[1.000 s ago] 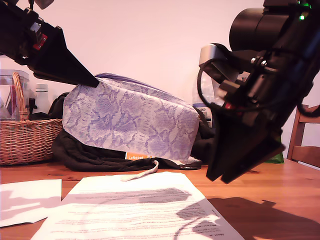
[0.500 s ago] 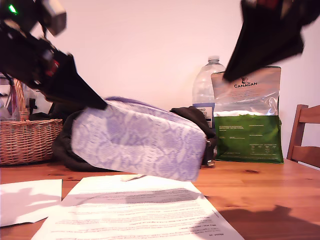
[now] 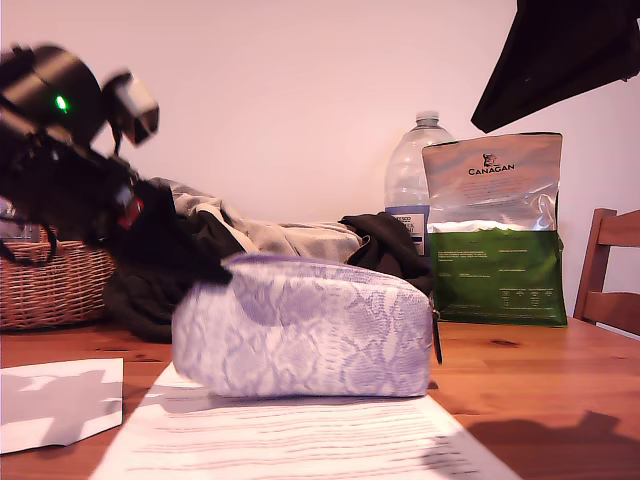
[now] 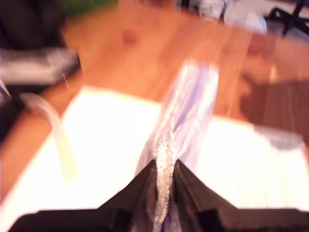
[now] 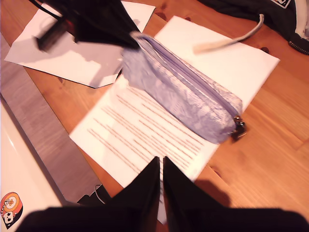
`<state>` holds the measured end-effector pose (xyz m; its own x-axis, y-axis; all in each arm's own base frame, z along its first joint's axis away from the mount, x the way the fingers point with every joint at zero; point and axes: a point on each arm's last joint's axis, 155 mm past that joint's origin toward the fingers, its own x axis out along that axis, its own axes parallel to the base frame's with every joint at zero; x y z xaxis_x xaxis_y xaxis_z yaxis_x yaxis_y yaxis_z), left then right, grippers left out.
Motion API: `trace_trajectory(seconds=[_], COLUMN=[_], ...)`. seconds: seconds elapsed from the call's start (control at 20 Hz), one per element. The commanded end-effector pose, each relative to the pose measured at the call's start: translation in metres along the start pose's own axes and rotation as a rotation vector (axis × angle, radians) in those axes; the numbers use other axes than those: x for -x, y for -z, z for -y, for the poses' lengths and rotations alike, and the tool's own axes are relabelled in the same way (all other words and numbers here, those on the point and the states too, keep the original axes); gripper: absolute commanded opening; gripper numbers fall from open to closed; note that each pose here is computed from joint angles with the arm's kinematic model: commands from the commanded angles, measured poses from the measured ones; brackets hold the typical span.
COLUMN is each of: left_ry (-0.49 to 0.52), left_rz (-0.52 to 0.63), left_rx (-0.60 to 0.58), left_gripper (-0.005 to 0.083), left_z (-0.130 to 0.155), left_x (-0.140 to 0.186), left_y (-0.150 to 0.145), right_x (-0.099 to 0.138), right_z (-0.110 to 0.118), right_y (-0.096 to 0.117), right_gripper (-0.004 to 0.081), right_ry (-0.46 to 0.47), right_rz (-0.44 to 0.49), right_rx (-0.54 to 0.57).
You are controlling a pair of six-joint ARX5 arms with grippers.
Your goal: Open the zipper in the zip bag in front of you
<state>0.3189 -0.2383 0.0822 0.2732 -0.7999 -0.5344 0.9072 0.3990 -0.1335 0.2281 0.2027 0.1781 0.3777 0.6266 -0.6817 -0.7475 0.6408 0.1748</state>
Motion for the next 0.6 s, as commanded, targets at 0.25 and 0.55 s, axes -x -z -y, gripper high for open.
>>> trace_trajectory(seconds=[0.25, 0.55], left_ry=[-0.004, -0.059], left_rz=[0.009, 0.064], left_rx=[-0.03, -0.161], left_gripper=[0.032, 0.041], left_z=[0.001, 0.003], left_x=[-0.001, 0.019], left_y=[-0.006, -0.034], right_x=[0.001, 0.001], right_z=[0.002, 0.002], right_y=[-0.01, -0.012], right_gripper=[-0.0013, -0.0013], right_ry=[0.007, 0.009], right_rz=[0.038, 0.044], right_rx=[0.01, 0.012])
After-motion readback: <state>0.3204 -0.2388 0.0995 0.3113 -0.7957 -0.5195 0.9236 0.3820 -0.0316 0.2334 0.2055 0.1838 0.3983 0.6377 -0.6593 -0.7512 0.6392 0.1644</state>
